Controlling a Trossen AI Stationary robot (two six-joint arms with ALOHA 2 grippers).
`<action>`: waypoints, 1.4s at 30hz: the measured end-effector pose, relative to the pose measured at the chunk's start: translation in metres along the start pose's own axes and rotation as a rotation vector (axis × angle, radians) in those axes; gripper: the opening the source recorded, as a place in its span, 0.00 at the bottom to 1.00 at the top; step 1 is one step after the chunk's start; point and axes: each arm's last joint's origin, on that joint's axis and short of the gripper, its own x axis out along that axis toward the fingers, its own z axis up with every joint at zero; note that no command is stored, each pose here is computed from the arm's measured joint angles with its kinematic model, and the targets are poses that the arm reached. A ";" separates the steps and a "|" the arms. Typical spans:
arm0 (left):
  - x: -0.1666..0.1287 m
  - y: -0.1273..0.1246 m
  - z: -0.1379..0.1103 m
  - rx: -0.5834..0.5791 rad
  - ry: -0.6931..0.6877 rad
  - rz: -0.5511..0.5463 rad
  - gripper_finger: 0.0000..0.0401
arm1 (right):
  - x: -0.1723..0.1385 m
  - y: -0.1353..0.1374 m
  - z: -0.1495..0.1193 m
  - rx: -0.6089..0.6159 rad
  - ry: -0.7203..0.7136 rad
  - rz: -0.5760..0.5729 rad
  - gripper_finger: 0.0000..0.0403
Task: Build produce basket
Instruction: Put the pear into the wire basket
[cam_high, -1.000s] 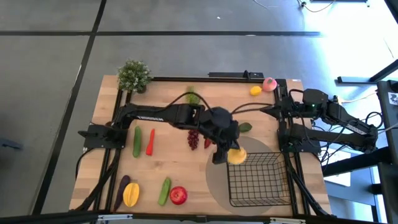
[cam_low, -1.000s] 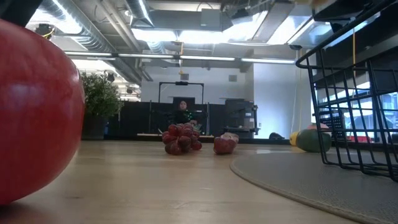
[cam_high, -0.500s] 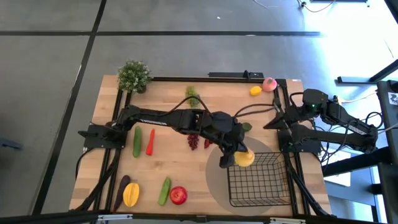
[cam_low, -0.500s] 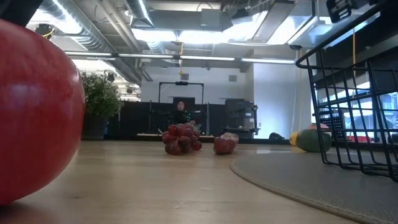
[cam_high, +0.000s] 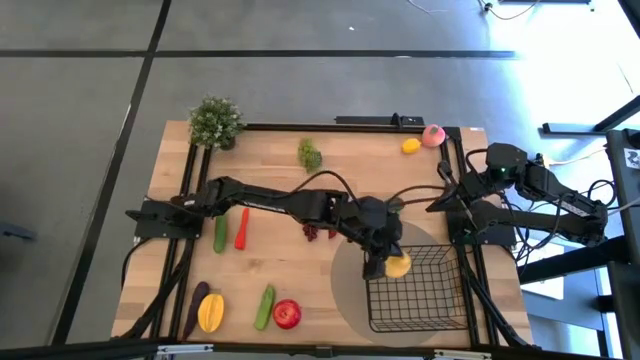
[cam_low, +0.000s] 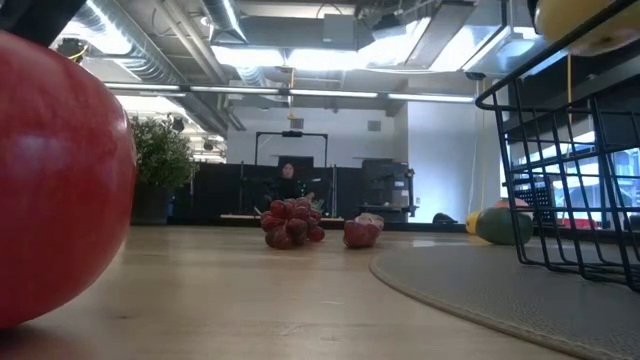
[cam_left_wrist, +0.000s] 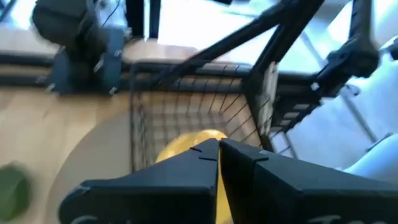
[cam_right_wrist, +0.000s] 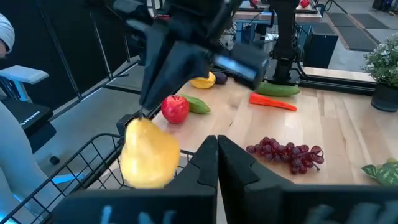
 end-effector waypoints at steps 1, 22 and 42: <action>0.005 0.001 -0.003 -0.001 0.002 -0.001 0.00 | 0.000 0.000 0.000 0.000 0.001 0.000 0.00; 0.041 0.016 -0.057 -0.021 0.177 -0.016 0.00 | 0.000 0.001 0.000 -0.047 -0.004 0.034 0.00; 0.056 0.024 -0.089 -0.041 0.186 -0.004 0.00 | 0.000 0.001 0.000 -0.045 -0.001 0.034 0.00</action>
